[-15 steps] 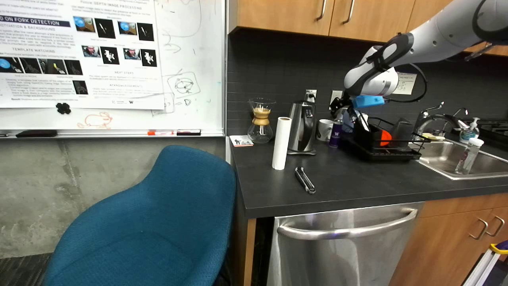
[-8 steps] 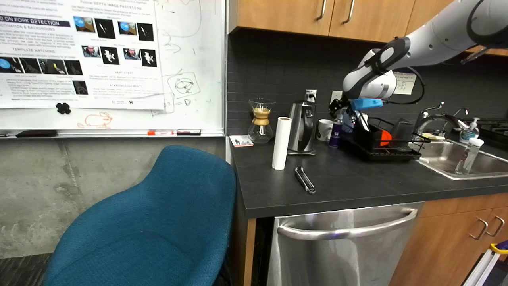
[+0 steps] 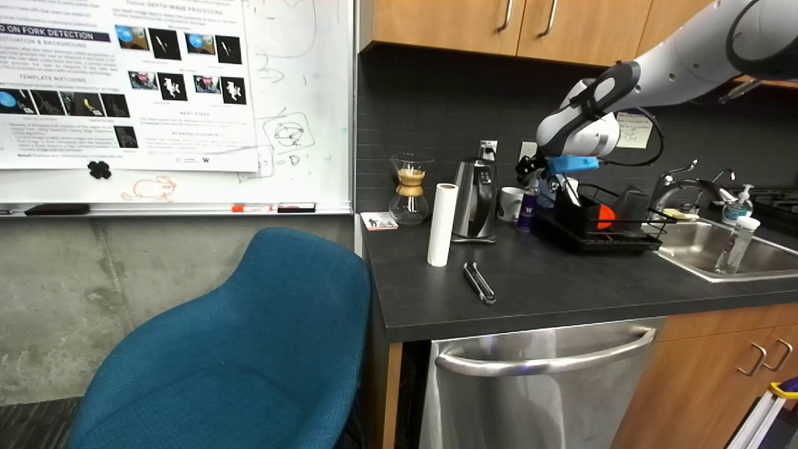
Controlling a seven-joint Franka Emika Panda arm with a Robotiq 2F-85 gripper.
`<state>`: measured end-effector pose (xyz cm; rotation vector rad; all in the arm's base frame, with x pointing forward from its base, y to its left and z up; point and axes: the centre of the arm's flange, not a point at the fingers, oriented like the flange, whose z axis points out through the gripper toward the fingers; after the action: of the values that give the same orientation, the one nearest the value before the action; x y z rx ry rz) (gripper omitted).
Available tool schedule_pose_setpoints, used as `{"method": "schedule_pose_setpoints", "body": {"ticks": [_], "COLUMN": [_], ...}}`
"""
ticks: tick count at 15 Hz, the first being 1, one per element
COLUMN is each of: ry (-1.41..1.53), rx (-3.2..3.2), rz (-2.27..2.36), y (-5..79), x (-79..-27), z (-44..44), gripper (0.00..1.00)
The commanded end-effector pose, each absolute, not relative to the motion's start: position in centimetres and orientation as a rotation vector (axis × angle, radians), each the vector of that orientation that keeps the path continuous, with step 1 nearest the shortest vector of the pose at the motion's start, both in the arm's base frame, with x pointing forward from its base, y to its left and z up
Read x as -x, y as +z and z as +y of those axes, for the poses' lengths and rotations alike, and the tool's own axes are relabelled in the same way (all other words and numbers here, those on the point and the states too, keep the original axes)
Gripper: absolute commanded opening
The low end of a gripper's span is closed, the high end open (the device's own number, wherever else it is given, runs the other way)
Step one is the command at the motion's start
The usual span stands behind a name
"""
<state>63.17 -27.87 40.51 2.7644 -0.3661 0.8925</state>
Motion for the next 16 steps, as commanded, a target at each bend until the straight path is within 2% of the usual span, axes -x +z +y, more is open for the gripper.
{"method": "schedule_pose_setpoints", "body": {"ticks": [1,6,9,16], "ry": [0.907,0.919,0.924,0.901], "rx": [-2.745,-2.734,-2.726,-2.736], "rz": [-0.387,-0.395,-0.399,-0.399], "y": [40.6,41.0,41.3,41.7], "x": [-63.7,-63.5,-63.4,-62.8], "z": [-28.1,-28.4,-28.7,-28.8], "gripper": [0.61,0.20,0.01,0.00]}}
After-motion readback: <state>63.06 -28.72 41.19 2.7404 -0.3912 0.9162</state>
